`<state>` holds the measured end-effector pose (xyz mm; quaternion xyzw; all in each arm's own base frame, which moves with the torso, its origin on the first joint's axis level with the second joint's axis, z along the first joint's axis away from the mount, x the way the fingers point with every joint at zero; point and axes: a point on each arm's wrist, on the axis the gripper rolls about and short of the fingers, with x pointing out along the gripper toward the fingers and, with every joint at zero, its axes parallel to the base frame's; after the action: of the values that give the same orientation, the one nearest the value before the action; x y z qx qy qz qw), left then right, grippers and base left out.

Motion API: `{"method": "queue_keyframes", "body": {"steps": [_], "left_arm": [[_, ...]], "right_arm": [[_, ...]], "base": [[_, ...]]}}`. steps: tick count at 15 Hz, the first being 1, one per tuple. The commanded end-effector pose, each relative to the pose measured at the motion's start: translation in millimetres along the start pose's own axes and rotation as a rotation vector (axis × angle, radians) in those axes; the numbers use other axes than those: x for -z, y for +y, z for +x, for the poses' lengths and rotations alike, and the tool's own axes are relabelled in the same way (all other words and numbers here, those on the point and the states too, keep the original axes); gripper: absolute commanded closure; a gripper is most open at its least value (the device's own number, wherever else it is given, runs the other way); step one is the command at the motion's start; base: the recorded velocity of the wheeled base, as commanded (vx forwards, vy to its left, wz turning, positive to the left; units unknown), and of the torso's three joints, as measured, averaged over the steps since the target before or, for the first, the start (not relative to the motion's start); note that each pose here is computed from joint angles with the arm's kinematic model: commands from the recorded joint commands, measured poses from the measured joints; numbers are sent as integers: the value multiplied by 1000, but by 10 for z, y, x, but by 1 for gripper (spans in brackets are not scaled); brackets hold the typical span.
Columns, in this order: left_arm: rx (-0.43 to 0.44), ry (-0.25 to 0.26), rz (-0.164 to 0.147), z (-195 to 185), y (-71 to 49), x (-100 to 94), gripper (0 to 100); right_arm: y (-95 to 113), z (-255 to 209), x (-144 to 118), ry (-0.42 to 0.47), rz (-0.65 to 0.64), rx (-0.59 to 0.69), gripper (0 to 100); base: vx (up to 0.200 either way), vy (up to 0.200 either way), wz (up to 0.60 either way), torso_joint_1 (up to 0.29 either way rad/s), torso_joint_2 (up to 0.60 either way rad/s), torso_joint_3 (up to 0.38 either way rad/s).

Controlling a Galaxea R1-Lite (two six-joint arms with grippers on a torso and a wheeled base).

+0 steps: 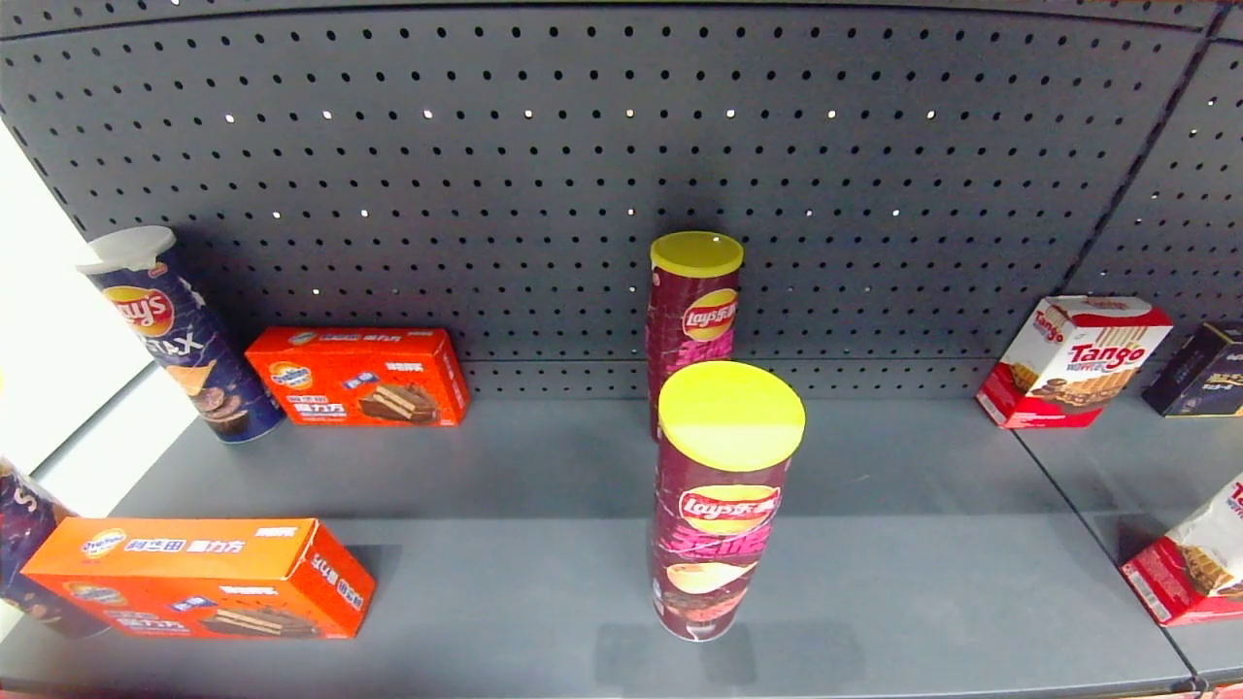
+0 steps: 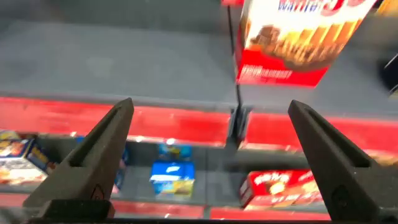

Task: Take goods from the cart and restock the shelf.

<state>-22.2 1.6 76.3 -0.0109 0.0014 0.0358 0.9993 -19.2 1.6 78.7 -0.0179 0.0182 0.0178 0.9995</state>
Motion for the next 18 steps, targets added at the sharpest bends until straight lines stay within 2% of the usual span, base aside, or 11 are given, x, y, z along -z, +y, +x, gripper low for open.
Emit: {"method": "queue_keyframes", "body": {"steps": [1, 7, 9, 10, 13, 18], "left_arm": [[1, 1, 4, 1, 0, -1, 0], [-2, 1, 4, 1, 0, -1, 0], [4, 4, 16, 1, -1, 2, 0], [16, 3, 33, 1, -4, 1, 0], [18, 3, 4, 1, -4, 1, 0], [16, 1, 4, 1, -4, -1, 0]], "right_arm": [[-4, -34, 35, -29, 26, -3, 0], [-5, -34, 35, -29, 29, 2, 0], [-5, -34, 35, -29, 29, 0, 0], [-5, -34, 35, -29, 29, 2, 0], [-5, -34, 35, -29, 29, 2, 0], [-5, -34, 35, -29, 29, 2, 0]], "base": [[0, 0, 0, 0, 0, 0], [0, 0, 0, 0, 0, 0], [0, -200, 0, 7, 0, 7], [0, -200, 0, -7, -2, 2], [0, 0, 0, 0, 0, 0], [0, 0, 0, 0, 0, 0]]}}
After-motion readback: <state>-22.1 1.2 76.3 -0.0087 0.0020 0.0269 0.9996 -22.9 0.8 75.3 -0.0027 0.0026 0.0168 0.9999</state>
